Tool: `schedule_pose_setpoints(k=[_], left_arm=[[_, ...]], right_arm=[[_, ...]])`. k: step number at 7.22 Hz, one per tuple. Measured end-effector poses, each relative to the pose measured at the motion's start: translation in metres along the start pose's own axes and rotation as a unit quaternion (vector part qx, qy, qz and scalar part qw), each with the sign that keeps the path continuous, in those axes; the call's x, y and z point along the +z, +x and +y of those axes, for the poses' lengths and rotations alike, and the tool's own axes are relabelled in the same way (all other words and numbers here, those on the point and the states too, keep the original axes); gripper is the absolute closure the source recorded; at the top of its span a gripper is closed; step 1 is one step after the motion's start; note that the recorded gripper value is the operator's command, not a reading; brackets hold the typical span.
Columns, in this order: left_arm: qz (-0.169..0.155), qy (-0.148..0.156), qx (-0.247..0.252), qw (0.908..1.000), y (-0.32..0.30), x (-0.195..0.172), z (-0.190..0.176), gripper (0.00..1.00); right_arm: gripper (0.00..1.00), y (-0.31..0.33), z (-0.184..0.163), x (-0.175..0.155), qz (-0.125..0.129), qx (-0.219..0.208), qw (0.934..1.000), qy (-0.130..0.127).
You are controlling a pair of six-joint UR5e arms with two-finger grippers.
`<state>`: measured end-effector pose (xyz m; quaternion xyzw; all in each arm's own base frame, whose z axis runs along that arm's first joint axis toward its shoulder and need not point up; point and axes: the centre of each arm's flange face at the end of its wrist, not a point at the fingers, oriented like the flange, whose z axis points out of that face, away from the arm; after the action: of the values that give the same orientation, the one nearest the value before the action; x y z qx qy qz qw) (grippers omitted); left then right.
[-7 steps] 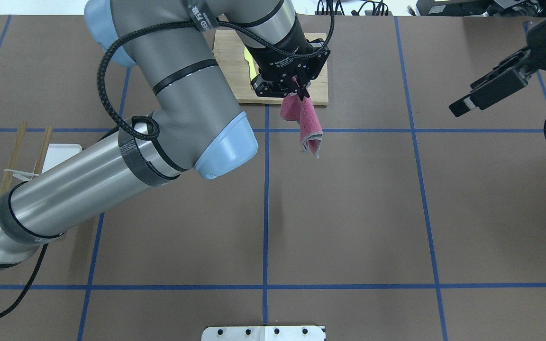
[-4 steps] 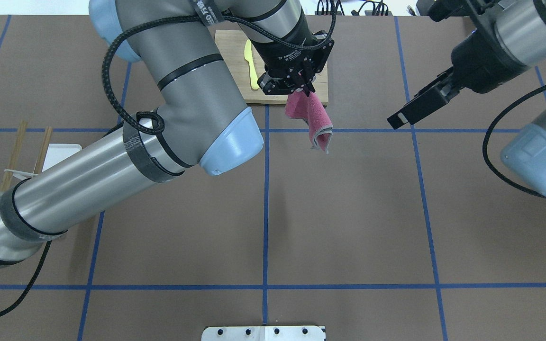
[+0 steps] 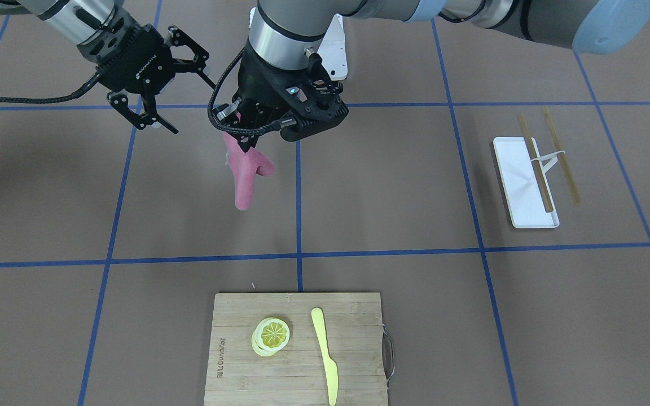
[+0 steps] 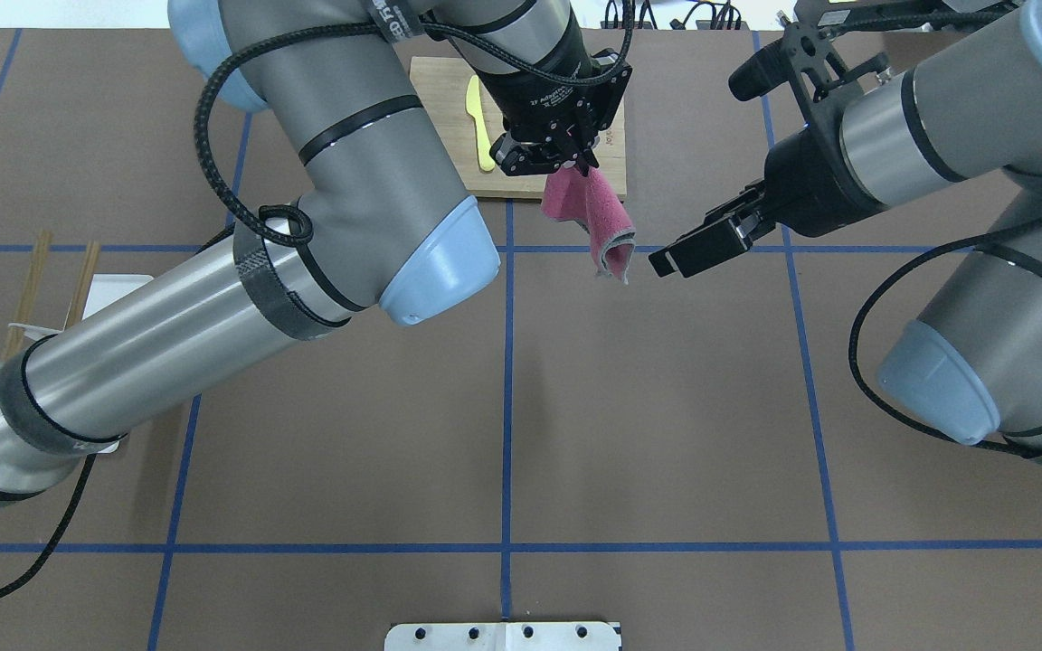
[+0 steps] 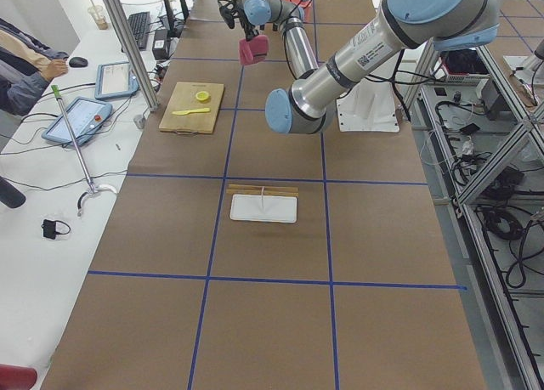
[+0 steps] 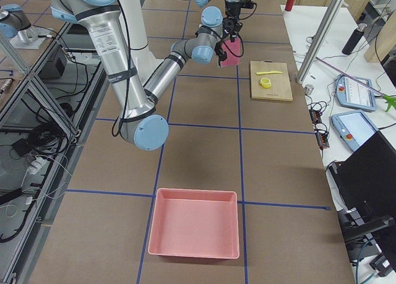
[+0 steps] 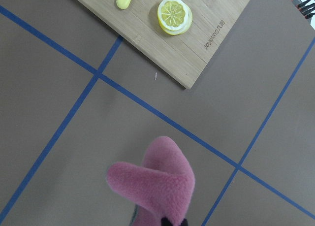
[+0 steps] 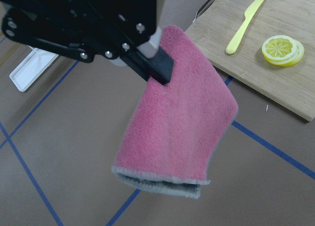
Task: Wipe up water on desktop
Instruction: 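Reach the right gripper toward the hanging cloth while the left gripper holds it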
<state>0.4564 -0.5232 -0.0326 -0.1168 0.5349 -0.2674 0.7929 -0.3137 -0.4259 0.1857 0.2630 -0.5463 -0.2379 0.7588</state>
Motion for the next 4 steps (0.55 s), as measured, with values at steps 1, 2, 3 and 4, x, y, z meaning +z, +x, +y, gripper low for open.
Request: schedule_pose_setpoints(k=[1, 2, 3, 4], left_arm=[[-0.001, 0.000, -0.006, 1.0000, -0.001, 0.001, -0.001, 1.00], [-0.001, 0.000, -0.012, 0.9999, -0.001, 0.002, -0.001, 1.00], [-0.001, 0.000, -0.015, 0.9999, -0.002, 0.002, -0.002, 1.00], [0.001, 0.000, -0.014, 0.9999, -0.004, 0.003, -0.003, 1.00]], right_arm=[[0.01, -0.016, 0.006, 0.015, 0.006, -0.012, 0.9997, 0.021], [0.05, -0.030, 0.011, 0.025, 0.007, -0.018, 0.9989, 0.043], [0.06, -0.039, 0.012, 0.027, 0.006, -0.023, 0.9981, 0.057], [0.06, -0.044, 0.012, 0.024, 0.009, -0.026, 0.9972, 0.070]])
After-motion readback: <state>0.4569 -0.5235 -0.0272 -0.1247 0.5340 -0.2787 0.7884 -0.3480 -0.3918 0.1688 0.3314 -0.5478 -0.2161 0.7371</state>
